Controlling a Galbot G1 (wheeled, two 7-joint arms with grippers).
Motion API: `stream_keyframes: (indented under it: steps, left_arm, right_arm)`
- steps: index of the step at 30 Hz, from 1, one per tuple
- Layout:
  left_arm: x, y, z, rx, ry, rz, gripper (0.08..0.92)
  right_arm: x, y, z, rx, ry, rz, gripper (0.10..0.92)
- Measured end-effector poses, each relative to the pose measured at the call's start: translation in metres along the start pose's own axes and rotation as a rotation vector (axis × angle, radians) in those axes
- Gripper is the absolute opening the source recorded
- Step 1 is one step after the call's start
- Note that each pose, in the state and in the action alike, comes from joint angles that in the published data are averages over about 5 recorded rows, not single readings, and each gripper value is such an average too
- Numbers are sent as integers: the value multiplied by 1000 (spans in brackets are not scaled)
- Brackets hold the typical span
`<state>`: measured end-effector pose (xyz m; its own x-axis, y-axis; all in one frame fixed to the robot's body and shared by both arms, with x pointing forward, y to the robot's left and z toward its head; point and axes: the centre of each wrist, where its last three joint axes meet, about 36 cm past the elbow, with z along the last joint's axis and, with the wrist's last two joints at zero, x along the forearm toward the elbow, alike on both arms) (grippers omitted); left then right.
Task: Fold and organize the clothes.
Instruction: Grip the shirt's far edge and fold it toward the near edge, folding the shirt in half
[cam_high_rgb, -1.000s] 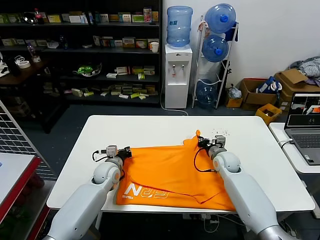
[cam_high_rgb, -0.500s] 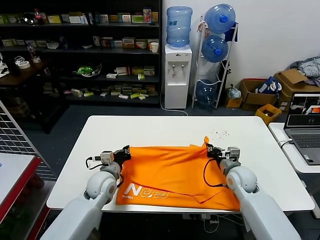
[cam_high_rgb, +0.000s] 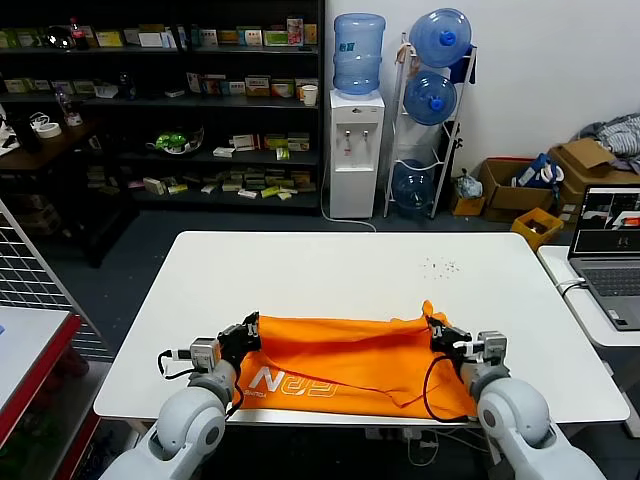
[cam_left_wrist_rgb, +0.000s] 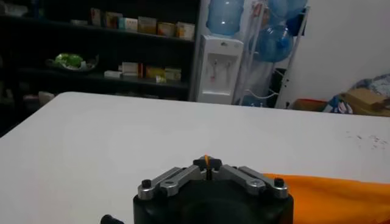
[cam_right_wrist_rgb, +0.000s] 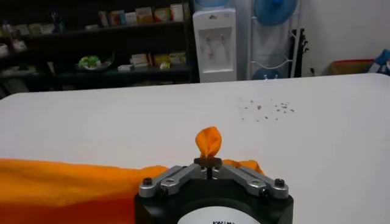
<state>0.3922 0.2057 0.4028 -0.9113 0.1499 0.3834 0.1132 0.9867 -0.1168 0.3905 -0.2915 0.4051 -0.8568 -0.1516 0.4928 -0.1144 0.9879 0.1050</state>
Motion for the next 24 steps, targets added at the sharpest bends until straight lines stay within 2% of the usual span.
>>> stream_keyframes:
  steps: [3, 6, 16, 24]
  left_arm:
    - [10, -2, 6, 0, 11, 4, 105]
    - [17, -3, 13, 3, 23, 5, 147]
    - [39, -9, 34, 20, 31, -1, 435]
    - [39, -10, 54, 29, 31, -17, 660]
  right_arm:
    - [16, 2, 6, 7, 12, 2, 156]
    - [29, 3, 13, 14, 22, 8, 234]
    - [53, 7, 25, 17, 13, 6, 520]
    - [59, 11, 29, 11, 3, 6, 736]
